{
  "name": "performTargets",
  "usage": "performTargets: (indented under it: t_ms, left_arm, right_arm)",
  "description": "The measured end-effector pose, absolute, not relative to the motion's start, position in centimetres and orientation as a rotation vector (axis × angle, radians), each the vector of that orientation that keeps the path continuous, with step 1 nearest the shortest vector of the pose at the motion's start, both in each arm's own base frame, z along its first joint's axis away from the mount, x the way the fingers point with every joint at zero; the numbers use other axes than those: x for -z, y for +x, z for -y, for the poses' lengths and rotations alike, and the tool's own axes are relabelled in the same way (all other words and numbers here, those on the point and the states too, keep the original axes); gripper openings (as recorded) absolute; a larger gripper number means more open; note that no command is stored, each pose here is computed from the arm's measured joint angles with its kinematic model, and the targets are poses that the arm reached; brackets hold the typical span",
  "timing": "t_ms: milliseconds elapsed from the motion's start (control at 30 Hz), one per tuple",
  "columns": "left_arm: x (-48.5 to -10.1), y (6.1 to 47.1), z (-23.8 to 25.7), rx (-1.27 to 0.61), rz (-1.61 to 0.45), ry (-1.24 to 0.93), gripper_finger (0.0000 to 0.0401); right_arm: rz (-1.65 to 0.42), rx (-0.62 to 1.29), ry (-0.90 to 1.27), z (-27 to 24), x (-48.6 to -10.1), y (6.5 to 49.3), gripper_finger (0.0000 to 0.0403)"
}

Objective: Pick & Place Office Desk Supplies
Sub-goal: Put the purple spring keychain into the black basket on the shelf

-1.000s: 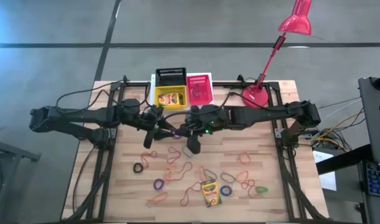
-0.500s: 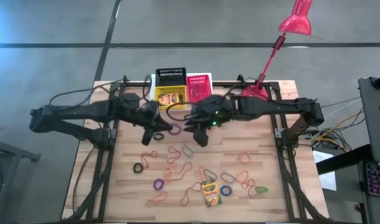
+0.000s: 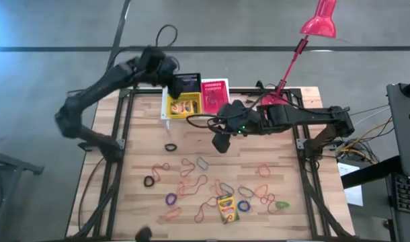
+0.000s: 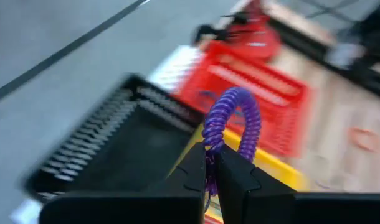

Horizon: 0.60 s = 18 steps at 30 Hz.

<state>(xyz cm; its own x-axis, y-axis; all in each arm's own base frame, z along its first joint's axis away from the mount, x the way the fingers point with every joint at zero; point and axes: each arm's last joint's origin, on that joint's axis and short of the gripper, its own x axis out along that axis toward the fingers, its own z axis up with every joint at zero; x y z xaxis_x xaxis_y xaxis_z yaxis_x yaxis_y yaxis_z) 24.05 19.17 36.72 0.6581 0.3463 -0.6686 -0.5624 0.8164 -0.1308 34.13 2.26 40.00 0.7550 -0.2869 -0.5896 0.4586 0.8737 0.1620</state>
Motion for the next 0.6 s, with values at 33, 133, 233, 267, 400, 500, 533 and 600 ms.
performTargets:
  t_ms: [33,133,233,267,400,500,533,600]
  left_arm:
    - [-36.2,24.0,-20.5,-0.549,-0.704,-0.361,0.0021]
    - [-34.4,24.0,-23.6,-0.608,-0.797,-0.439,0.0021]
    - [-33.2,23.9,-25.1,-0.627,-0.897,-0.507,0.0021]
    - [-32.9,23.9,-25.4,-0.627,-0.922,-0.519,0.0021]
    - [-31.8,24.1,-26.1,-0.632,-0.955,-0.536,0.0023]
    - [-31.5,24.2,-26.2,-0.637,-0.962,-0.536,0.0035]
    - [-31.4,24.2,-26.3,-0.644,-0.967,-0.533,0.0042]
    - [-31.4,24.3,-26.4,-0.659,-0.967,-0.523,0.0061]
  right_arm:
    - [-0.586,0.411,0.314,-2.4,-40.0,34.1,0.0144]
    - [-0.583,0.404,0.33,-3.1,-40.0,34.0,0.0137]
    - [-0.593,0.399,0.343,-3.6,-39.9,33.9,0.0132]
    - [-0.597,0.397,0.347,-3.7,-39.9,33.9,0.013]
    - [-0.602,0.396,0.348,-3.9,-39.8,33.8,0.0128]
    - [-0.601,0.397,0.348,-3.9,-39.8,33.8,0.0127]
    - [-0.601,0.397,0.347,-3.9,-39.8,33.8,0.0127]
    - [-0.602,0.396,0.347,-3.9,-39.8,33.8,0.0127]
